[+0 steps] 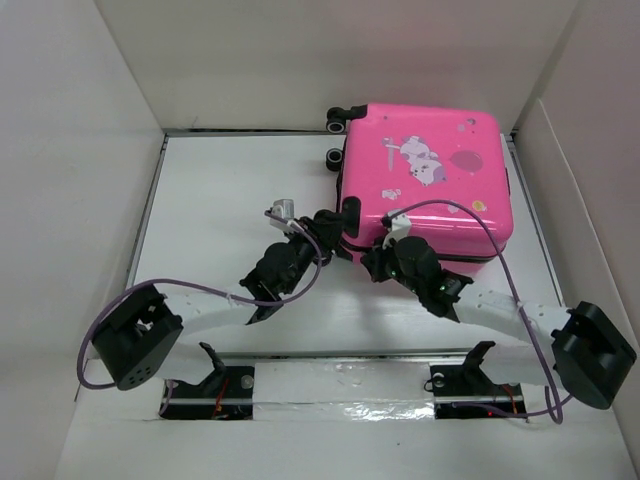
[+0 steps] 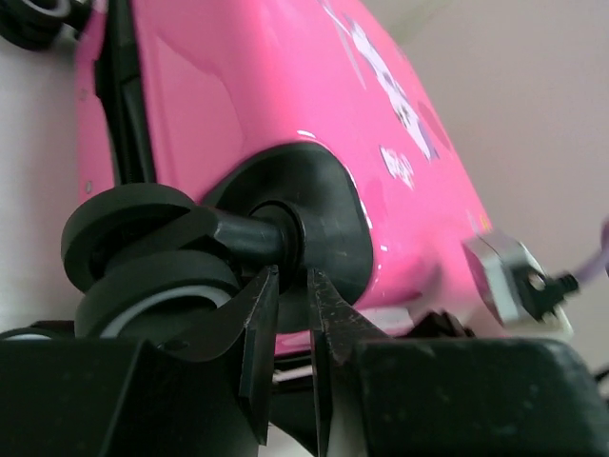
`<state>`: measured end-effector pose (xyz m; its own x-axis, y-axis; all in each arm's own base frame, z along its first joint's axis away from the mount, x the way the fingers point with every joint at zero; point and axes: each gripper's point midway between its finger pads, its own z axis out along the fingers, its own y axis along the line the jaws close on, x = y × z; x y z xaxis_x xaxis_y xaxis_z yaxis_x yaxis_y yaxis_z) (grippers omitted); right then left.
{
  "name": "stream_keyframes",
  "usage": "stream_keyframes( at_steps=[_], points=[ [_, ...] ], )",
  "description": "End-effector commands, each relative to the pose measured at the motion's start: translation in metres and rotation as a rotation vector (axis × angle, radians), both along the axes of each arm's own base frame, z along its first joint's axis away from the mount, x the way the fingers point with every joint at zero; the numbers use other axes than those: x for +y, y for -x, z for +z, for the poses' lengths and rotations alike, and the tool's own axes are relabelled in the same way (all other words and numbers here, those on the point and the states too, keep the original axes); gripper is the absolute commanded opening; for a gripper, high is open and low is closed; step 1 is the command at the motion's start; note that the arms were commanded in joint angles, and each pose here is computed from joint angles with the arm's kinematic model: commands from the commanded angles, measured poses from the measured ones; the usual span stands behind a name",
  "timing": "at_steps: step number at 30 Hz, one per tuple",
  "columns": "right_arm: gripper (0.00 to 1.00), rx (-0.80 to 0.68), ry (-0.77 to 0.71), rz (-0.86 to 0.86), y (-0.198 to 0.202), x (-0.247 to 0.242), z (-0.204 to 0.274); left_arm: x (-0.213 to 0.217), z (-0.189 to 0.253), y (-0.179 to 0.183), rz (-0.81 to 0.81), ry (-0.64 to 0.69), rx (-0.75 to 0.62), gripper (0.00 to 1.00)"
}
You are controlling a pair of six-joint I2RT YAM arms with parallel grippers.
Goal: Pack the luggage
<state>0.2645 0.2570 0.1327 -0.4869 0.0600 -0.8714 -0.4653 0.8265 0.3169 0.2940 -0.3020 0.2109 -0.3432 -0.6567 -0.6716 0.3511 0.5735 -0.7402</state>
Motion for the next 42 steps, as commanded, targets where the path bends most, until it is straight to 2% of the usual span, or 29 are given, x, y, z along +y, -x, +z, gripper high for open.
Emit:
stream_keyframes(
  at_steps=[1, 4, 8, 11, 14, 16, 18, 19, 20, 21, 22, 24, 26, 28, 30, 33, 34, 35, 36, 38, 41, 42],
  points=[
    [0.00, -0.218, -0.300, 0.301, 0.025, 0.073, 0.115, -0.046, -0.019, 0.077, -0.393, -0.079, 0.050, 0.00],
    [0.00, -0.238, -0.278, 0.320, 0.021, 0.079, 0.129, -0.038, -0.025, 0.087, -0.418, -0.136, 0.057, 0.00],
    [0.00, -0.244, -0.314, 0.404, 0.021, 0.105, 0.139, -0.039, -0.032, 0.114, -0.536, -0.130, 0.064, 0.00],
    [0.00, -0.190, -0.351, 0.487, 0.033, 0.129, 0.126, -0.047, -0.037, 0.137, -0.604, -0.128, 0.061, 0.00],
    [0.00, -0.183, -0.367, 0.472, 0.048, 0.120, 0.115, -0.049, -0.042, 0.143, -0.617, -0.151, 0.057, 0.00],
    [0.00, -0.221, -0.391, 0.422, 0.055, 0.100, 0.130, -0.045, -0.041, 0.140, -0.577, -0.164, 0.055, 0.00],
    [0.00, -0.198, -0.353, 0.360, 0.058, 0.078, 0.113, -0.032, -0.028, 0.129, -0.489, -0.160, 0.024, 0.00],
    [0.00, -0.199, -0.348, 0.344, 0.061, 0.070, 0.113, -0.026, -0.021, 0.126, -0.460, -0.164, 0.004, 0.08],
    [0.00, -0.209, -0.348, 0.326, 0.065, 0.054, 0.119, -0.017, -0.017, 0.117, -0.411, -0.185, 0.007, 0.20],
    [0.00, -0.211, -0.345, 0.307, 0.065, 0.045, 0.119, -0.004, 0.004, 0.106, -0.333, -0.158, -0.031, 0.52],
    [0.00, -0.206, -0.336, 0.298, 0.070, 0.033, 0.115, 0.011, 0.023, 0.093, -0.265, -0.132, -0.050, 0.66],
    [0.00, -0.194, -0.327, 0.314, 0.078, 0.027, 0.110, 0.030, 0.039, 0.070, -0.153, -0.099, -0.048, 0.82],
    [0.00, -0.164, -0.290, 0.325, 0.085, 0.019, 0.095, 0.043, 0.064, 0.048, -0.074, -0.043, -0.052, 0.84],
    [0.00, -0.164, -0.296, 0.345, 0.094, 0.014, 0.096, 0.061, 0.063, 0.010, 0.020, -0.049, -0.027, 0.84],
    [0.00, -0.158, -0.301, 0.348, 0.101, 0.007, 0.094, 0.076, 0.066, -0.035, 0.112, -0.072, -0.016, 0.85],
    [0.00, -0.152, -0.296, 0.340, 0.104, 0.000, 0.090, 0.075, 0.056, -0.091, 0.111, -0.157, 0.011, 0.85],
    [0.00, -0.161, -0.303, 0.336, 0.106, -0.002, 0.093, 0.091, 0.051, -0.113, 0.144, -0.181, 0.021, 0.84],
    [0.00, -0.158, -0.295, 0.333, 0.106, -0.004, 0.091, 0.094, 0.067, -0.131, 0.153, -0.194, -0.019, 0.84],
    [0.00, -0.157, -0.293, 0.335, 0.107, -0.004, 0.090, 0.088, 0.046, -0.145, 0.104, -0.219, 0.003, 0.83],
    [0.00, -0.160, -0.291, 0.342, 0.109, -0.005, 0.090, 0.089, 0.047, -0.172, 0.067, -0.235, -0.070, 0.80],
    [0.00, -0.154, -0.286, 0.348, 0.111, -0.006, 0.087, 0.072, 0.051, -0.187, -0.029, -0.365, -0.161, 0.82],
    [0.00, -0.154, -0.288, 0.348, 0.111, -0.007, 0.088, 0.069, 0.039, -0.192, -0.052, -0.428, -0.169, 0.84]
  ],
)
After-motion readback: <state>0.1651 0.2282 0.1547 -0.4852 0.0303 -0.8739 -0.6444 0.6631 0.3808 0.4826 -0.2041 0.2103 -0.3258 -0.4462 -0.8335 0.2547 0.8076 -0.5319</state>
